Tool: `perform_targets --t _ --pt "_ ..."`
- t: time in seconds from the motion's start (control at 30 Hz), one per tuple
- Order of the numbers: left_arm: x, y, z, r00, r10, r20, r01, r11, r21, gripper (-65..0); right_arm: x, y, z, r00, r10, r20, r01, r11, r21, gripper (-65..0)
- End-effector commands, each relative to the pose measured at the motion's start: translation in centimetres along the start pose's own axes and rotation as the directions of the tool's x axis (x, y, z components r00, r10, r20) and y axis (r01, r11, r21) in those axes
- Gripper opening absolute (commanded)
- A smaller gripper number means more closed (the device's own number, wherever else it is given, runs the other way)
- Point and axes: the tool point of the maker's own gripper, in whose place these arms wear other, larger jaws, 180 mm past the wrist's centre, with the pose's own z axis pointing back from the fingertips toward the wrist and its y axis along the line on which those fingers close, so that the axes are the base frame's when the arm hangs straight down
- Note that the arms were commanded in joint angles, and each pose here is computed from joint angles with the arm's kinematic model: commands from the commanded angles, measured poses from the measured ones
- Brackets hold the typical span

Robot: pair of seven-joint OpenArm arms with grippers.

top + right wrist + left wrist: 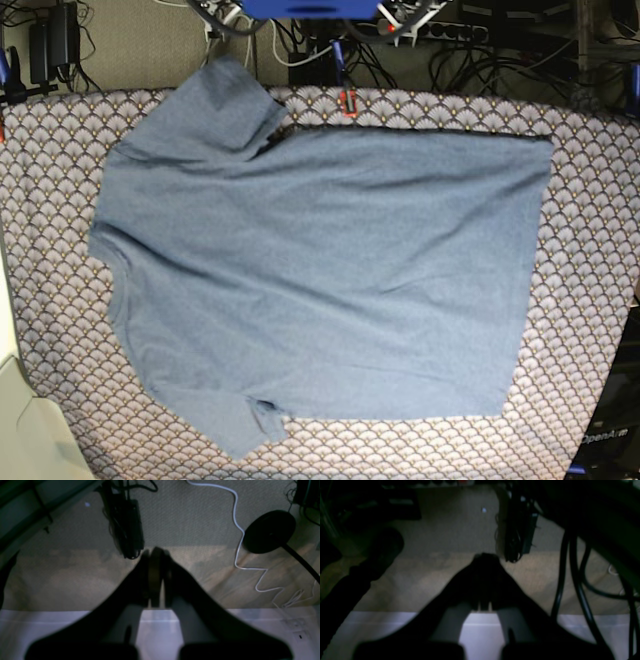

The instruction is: Fold the T-shirt properly

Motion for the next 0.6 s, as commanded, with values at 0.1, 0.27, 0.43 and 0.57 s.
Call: perform_targets --t 0.1,0.27,0.43,0.57 --pt "-0.3 -0.3 0.0 1.000 -0.012 -0.005 0.012 1.000 -0.010 -64.6 -0.3 0.3 0.0 1.000 -0.004 -0.004 0.004 1.000 0.015 -65.0" --pt "1.1 -0.4 0.0 1.000 -0.013 0.027 0.013 1.000 -0.009 -64.6 -0.2 0.4 0.0 1.000 -0.006 -0.003 0.006 1.000 0.016 -65.0" --pt "1.4 -0.5 0.1 0.998 -0.012 0.056 0.012 1.000 -0.009 -64.6 0.0 0.4 0.0 1.000 -0.004 -0.001 0.005 1.000 0.016 -65.0" --pt "1.0 -0.5 0.1 1.000 -0.011 0.023 0.011 1.000 -0.009 -64.6 0.0 0.4 0.0 1.000 -0.003 0.000 0.003 1.000 0.017 -65.0"
